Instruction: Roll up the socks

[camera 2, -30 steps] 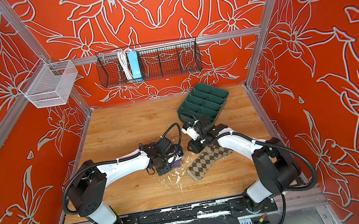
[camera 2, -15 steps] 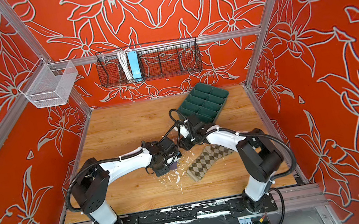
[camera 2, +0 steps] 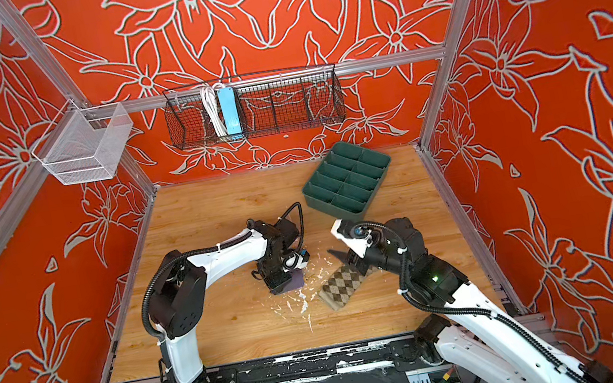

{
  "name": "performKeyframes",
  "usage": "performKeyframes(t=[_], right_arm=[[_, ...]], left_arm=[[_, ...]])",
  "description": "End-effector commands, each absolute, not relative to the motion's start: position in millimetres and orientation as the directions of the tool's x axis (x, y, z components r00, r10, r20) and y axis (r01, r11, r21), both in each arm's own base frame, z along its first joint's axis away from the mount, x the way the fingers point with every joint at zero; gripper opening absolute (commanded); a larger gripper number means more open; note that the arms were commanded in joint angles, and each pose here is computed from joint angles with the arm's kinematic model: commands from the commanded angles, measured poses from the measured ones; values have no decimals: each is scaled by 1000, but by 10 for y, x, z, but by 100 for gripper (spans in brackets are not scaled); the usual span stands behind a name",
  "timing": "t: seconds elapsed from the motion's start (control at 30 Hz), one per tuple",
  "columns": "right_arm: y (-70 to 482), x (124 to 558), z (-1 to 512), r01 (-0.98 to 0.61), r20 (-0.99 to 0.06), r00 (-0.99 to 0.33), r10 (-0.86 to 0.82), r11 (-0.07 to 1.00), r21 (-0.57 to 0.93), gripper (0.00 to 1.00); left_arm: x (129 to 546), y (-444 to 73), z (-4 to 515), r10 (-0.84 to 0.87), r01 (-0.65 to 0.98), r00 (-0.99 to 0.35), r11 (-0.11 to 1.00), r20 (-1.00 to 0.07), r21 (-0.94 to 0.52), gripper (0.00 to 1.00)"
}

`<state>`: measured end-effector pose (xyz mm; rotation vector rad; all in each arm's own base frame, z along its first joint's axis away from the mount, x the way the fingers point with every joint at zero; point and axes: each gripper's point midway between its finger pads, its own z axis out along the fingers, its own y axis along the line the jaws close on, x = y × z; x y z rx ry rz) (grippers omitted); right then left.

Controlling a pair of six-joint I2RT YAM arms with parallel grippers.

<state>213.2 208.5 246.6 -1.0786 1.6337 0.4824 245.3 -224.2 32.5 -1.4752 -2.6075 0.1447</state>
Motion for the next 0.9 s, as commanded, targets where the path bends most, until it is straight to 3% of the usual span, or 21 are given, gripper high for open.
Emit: performKeyframes(t=[0.0, 0.1, 0.2, 0.37, 0.7, 0.77, 0.87], right_arm=[[2239, 1629, 1808, -957, -761, 61, -646, 178, -229, 58], [2444, 1610, 1466, -948, -634, 168, -755, 52, -314, 59], [2677, 1755, 1227, -909, -535, 253, -806, -9, -416, 61], [3091, 2002, 1041, -879, -536, 293, -792, -3, -477, 62], [3304, 2370, 640, -847, -461, 279, -842, 10, -531, 62], [3320, 2408, 555, -852, -451, 267, -852, 10, -523, 58], [3326, 2387, 432, -876, -434, 247, -866, -8, -483, 40]], left_arm=[[2177, -2338, 101, 842, 777, -512, 537, 167, -327, 12], [2207, -2334, 43, 832, 766, -518, 554, 198, -326, 12], [2240, -2327, 21, 826, 763, -528, 564, 199, -316, 13], [2268, -2333, 47, 825, 768, -534, 564, 182, -304, 16], [2264, -2373, 92, 834, 774, -530, 549, 150, -317, 19], [2270, -2400, 118, 837, 776, -531, 542, 130, -323, 19], [2291, -2427, 149, 845, 790, -528, 525, 85, -316, 20]])
